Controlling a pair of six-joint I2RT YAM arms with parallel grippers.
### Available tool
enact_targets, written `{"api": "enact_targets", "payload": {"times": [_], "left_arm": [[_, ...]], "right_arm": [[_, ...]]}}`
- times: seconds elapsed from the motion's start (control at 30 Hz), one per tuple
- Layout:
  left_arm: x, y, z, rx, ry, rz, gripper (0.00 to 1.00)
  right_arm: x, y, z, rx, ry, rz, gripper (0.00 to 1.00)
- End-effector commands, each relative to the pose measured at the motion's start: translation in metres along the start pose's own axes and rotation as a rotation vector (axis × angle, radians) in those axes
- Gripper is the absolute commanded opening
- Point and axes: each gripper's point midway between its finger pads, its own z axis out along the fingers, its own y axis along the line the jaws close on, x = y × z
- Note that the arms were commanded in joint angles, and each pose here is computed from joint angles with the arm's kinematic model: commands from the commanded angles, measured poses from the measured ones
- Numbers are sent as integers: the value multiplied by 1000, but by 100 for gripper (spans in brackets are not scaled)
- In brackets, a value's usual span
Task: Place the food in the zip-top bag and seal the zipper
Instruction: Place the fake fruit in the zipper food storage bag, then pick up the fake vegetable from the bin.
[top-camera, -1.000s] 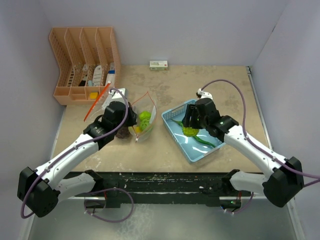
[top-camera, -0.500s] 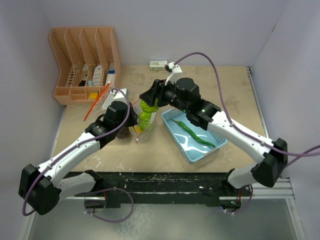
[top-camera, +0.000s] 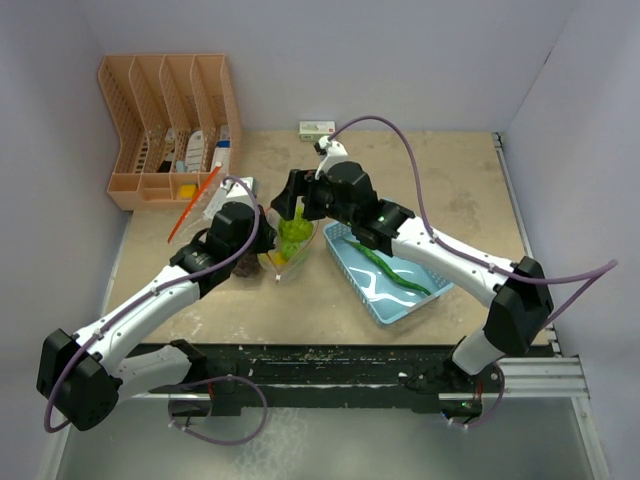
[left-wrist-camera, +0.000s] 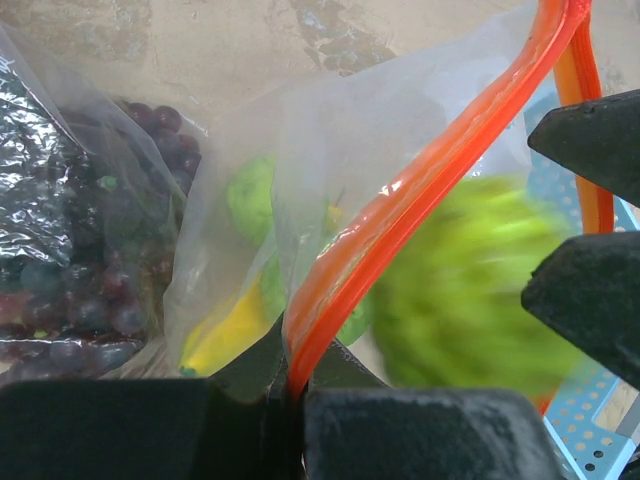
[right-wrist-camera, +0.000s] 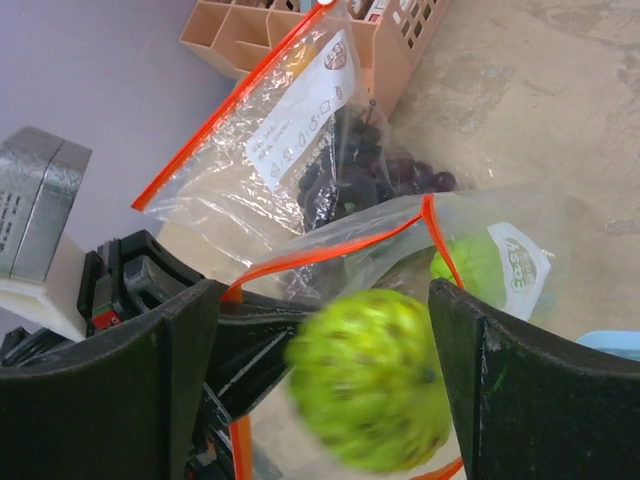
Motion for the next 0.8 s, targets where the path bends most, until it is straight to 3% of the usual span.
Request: {"api": "enact_targets", "payload": {"times": [0.0, 0.27, 0.47, 0.63, 0.77], "left_arm": [[-23, -15, -4, 47, -62, -21, 0], [-25, -16, -3, 48, -61, -14, 0], [-30, -18, -6, 52, -71, -4, 0], [-36, -20, -11, 58, -82, -1, 0], [-36, -19, -13, 60, -88, -7, 0]], "right_arm": [[-33, 16, -18, -15, -92, -37, 88], [-47, 12, -48, 15, -140, -56, 89], [-50, -34, -102, 223, -183, -90, 86], [9, -116, -120, 518, 6, -143, 82], [50, -157, -114, 582, 137, -128, 81]]}}
